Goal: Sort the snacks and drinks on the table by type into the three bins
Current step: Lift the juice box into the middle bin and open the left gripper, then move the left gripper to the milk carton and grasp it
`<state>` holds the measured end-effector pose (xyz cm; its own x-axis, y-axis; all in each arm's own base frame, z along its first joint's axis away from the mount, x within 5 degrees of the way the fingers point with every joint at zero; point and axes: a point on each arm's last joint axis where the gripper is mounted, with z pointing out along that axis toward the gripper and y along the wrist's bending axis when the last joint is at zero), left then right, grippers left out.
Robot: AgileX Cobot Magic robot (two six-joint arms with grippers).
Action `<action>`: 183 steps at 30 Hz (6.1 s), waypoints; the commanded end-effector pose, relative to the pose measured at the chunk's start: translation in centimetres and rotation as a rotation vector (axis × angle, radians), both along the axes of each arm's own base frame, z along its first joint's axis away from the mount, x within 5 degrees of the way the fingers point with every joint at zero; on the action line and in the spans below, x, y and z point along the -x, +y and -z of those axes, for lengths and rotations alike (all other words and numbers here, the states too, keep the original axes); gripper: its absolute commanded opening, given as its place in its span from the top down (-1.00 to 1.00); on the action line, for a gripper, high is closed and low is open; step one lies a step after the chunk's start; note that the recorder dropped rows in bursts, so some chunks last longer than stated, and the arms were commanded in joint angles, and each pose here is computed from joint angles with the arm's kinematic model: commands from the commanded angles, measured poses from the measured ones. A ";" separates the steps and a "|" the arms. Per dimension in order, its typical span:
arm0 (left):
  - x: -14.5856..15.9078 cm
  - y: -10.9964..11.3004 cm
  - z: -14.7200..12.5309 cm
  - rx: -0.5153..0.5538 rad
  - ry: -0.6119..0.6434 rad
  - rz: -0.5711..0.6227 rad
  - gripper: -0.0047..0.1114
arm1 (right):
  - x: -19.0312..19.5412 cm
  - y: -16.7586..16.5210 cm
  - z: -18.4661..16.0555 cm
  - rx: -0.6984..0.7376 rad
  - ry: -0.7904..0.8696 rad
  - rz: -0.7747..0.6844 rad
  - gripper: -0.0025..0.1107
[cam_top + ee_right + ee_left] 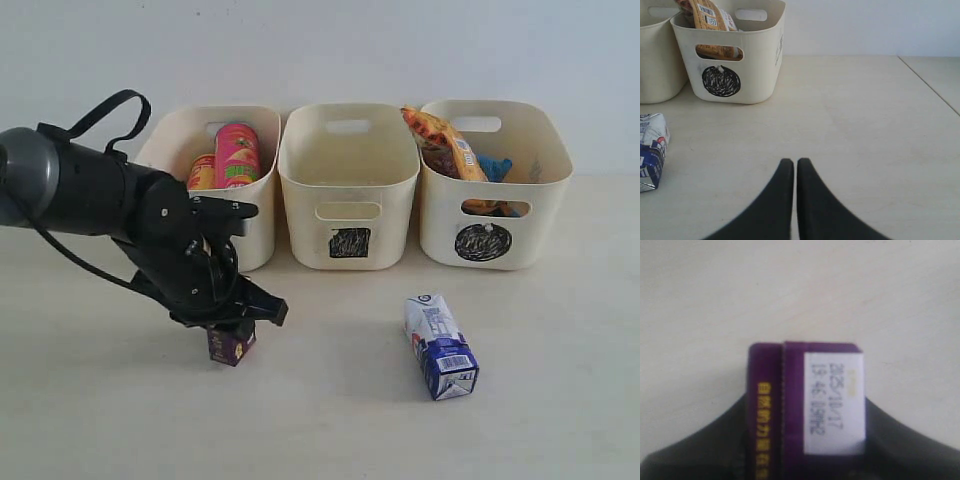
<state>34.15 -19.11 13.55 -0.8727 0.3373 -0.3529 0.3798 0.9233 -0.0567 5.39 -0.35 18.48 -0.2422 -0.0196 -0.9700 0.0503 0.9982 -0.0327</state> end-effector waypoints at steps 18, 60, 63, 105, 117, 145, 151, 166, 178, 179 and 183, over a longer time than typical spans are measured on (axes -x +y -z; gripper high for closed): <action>0.7 -0.2 -15.7 0.252 -0.515 0.093 0.85 | 0.0 0.0 0.1 -0.001 -0.008 0.003 0.96; -11.9 -10.0 -8.6 0.250 -0.567 0.185 -0.47 | 0.0 0.0 0.1 -0.001 -0.003 0.003 0.96; -11.7 -9.9 -8.7 0.241 -0.545 0.189 -0.43 | 0.0 0.0 0.1 -0.001 -0.003 0.003 0.96; 7.0 -15.3 -10.4 0.006 -0.004 0.416 0.85 | 0.0 0.0 0.1 -0.001 -0.003 0.003 0.96; 3.4 -19.2 -6.7 0.023 -0.044 0.309 0.85 | 0.0 0.0 0.1 -0.001 -0.008 0.003 0.96; 0.3 -21.4 1.0 0.104 -0.113 0.160 -0.42 | 0.0 0.0 0.1 -0.001 -0.008 0.003 0.96; 0.3 -21.5 0.9 0.110 -0.108 0.141 -0.42 | 0.0 0.0 0.1 -0.001 -0.008 0.003 0.96; 1.7 -18.8 -6.3 -0.320 -0.130 0.835 -0.42 | 0.0 0.0 0.1 -0.001 -0.008 0.003 0.96; 0.7 -17.7 -3.7 -0.248 -0.122 1.075 -0.42 | 0.0 0.0 0.1 -0.001 -0.008 0.003 0.96; 0.4 -17.4 -3.5 -0.239 -0.117 1.068 -0.42 | 0.0 0.0 0.1 -0.001 -0.008 0.003 0.96; -0.6 -16.4 -2.5 -0.214 -0.078 1.040 -0.42 | 0.0 0.0 0.1 -0.001 -0.008 0.003 0.96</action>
<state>34.23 -35.99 16.72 -0.0797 0.9711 -0.2251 0.9805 0.1171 0.1581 5.39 -0.35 18.48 -0.2422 -0.0196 -0.9700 0.0503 0.9982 -0.0327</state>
